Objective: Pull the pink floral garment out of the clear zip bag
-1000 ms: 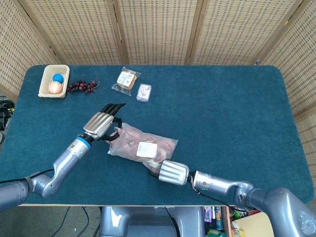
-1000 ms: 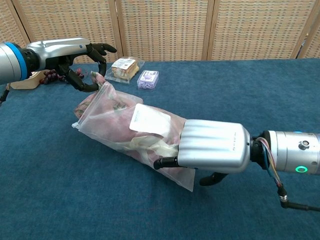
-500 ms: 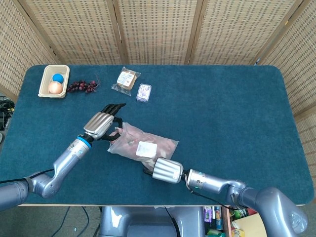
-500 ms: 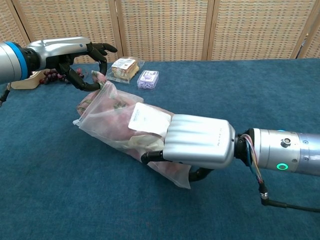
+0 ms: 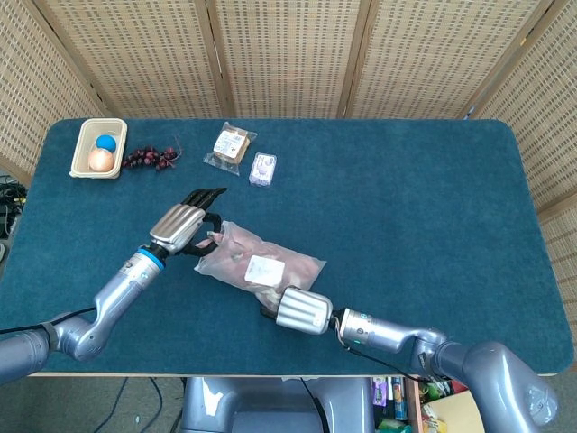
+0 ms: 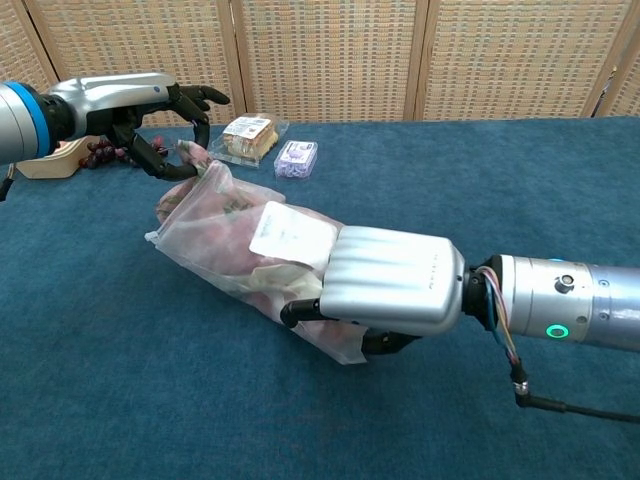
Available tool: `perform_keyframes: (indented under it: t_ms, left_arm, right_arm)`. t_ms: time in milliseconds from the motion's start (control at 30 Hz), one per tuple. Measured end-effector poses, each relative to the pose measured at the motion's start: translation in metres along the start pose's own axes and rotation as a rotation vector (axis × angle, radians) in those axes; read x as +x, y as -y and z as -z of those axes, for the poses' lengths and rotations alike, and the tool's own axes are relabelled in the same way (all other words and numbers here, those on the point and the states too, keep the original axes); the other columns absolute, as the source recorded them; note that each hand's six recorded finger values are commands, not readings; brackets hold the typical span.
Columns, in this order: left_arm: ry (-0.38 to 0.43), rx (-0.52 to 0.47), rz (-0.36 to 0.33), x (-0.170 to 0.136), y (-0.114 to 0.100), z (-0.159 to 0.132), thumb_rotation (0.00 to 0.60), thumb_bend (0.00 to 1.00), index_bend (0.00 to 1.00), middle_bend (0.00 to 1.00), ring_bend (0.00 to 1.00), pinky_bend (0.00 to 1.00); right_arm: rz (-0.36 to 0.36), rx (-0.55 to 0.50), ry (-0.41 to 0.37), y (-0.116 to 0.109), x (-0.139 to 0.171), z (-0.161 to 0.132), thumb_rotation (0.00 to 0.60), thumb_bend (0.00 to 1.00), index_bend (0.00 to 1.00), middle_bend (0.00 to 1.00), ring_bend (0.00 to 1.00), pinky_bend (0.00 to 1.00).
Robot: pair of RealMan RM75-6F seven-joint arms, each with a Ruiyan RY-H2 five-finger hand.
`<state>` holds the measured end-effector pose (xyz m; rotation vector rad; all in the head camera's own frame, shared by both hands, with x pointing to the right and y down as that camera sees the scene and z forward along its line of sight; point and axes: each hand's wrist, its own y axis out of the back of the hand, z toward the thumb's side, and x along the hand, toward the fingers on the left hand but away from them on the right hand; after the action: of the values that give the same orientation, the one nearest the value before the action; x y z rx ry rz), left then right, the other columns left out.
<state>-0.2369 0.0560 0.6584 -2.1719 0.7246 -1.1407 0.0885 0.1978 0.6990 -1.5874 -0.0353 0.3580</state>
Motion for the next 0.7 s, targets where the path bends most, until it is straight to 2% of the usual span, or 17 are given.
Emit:
perform_keyframes:
  t_ms: [467, 700]
  left_arm:
    - [-0.007, 0.000, -0.003, -0.0006, -0.0007, 0.0052, 0.600, 0.43, 0.67, 0.00, 0.00, 0.00]
    - [-0.010, 0.001, -0.004, -0.0003, -0.0007, 0.0066, 0.600, 0.43, 0.67, 0.00, 0.00, 0.00]
  right_arm:
    - [-0.001, -0.004, -0.009, 0.0024, 0.0039, -0.0008, 0.600, 0.47, 0.39, 0.86, 0.86, 1.00]
    - [0.008, -0.007, -0.017, 0.0025, 0.0042, -0.0015, 0.600, 0.47, 0.56, 0.86, 0.86, 1.00]
